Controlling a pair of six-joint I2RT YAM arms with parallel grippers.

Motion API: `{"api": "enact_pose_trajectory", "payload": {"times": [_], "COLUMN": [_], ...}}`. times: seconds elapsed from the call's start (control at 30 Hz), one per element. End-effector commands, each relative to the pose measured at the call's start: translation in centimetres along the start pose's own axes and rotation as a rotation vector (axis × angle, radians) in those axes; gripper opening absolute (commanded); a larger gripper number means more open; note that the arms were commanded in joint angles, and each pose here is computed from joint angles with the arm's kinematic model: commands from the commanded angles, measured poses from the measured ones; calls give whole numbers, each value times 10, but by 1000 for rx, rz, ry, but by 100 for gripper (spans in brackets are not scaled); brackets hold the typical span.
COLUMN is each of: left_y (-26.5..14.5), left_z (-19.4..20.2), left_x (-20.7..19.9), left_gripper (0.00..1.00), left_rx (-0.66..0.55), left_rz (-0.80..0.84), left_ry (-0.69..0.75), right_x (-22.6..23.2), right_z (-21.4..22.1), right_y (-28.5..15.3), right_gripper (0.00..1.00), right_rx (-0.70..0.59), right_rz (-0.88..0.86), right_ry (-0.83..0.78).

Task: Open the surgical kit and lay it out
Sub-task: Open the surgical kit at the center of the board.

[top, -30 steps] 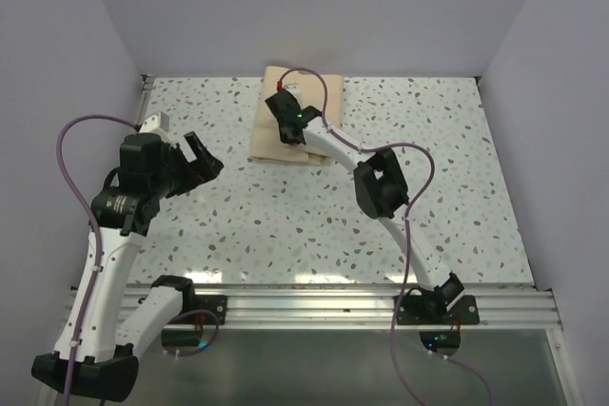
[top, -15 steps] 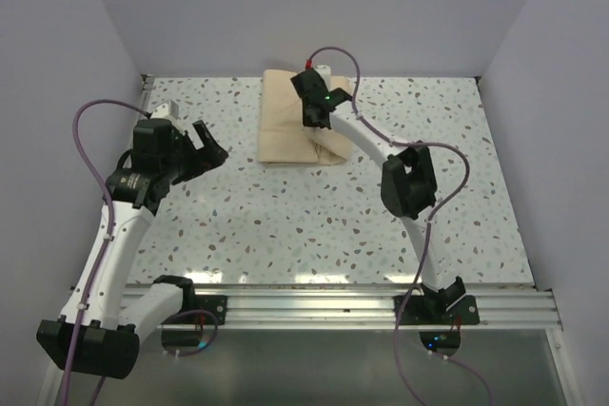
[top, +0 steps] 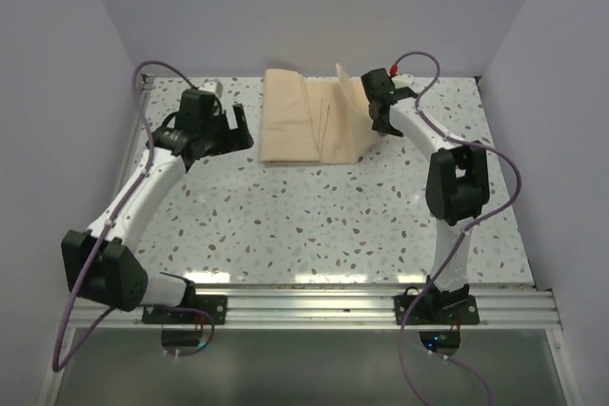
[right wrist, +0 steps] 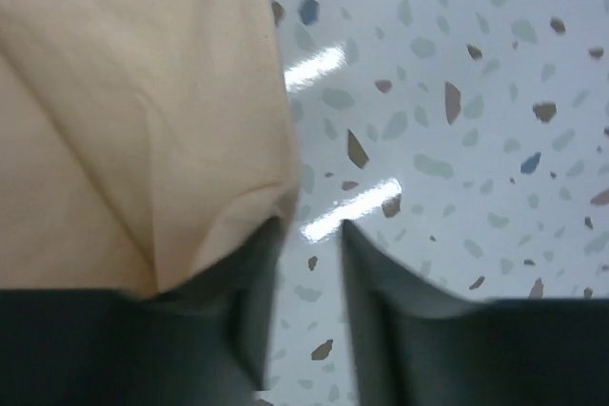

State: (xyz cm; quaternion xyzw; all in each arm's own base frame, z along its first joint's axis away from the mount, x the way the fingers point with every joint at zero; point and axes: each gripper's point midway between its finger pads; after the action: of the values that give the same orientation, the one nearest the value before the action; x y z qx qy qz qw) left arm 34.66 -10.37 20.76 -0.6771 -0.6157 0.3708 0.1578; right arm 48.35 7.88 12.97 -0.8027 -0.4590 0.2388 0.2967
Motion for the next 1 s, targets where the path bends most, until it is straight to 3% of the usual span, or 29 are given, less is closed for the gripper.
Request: {"api": "enact_pose_trajectory", "payload": {"times": [0.0, 0.03, 0.1, 0.23, 0.3, 0.37, 0.47, 0.77, 0.97], "left_y": [28, 44, 73, 114, 146, 156, 177, 205, 217], "left_z": [-21, -25, -13, -20, 3, -4, 19, 71, 101], "left_x": [-24, -32, -55, -110, -126, -146, -169, -124, -108], "left_gripper": [100, 100, 100, 100, 100, 99, 99, 81, 51], "left_rx": [-33, -19, 25, 10, 70, 57, 96, 206, 288], "left_rz": [-32, -37, -26, -9, -33, -21, -29, -236, -257], "left_ry": [120, 128, 173, 249, 301, 317, 380, 449, 480], "right_x": [-59, -69, -93, -126, -141, -144, -140, -125, -117], "right_z": [20, 27, 22, -5, -18, -26, -38, -40, -38], "right_y": [11, 15, 17, 4, -7, -17, -29, -29, -22], "right_gripper": [72, 84, 98, 99, 98, 98, 98, 97, 96], "right_rx": [69, 87, 91, 42, 25, 8, -9, 12, 30], "right_rz": [183, 206, 248, 296, 303, 287, 230, 151, 135], "right_ry": [17, 14, 25, 54, 104, 139, 165, 169, 167]}}
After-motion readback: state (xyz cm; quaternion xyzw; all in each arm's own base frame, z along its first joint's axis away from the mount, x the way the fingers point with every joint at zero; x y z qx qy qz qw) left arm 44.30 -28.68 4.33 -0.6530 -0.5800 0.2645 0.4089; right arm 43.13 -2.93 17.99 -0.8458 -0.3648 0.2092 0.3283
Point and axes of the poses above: each gripper's point midway between its finger pads, its own y axis out along the fingers, its own x axis along the line the jaws close on, z = x × y, and after that the axes turned 2 degrees about y, right-handed
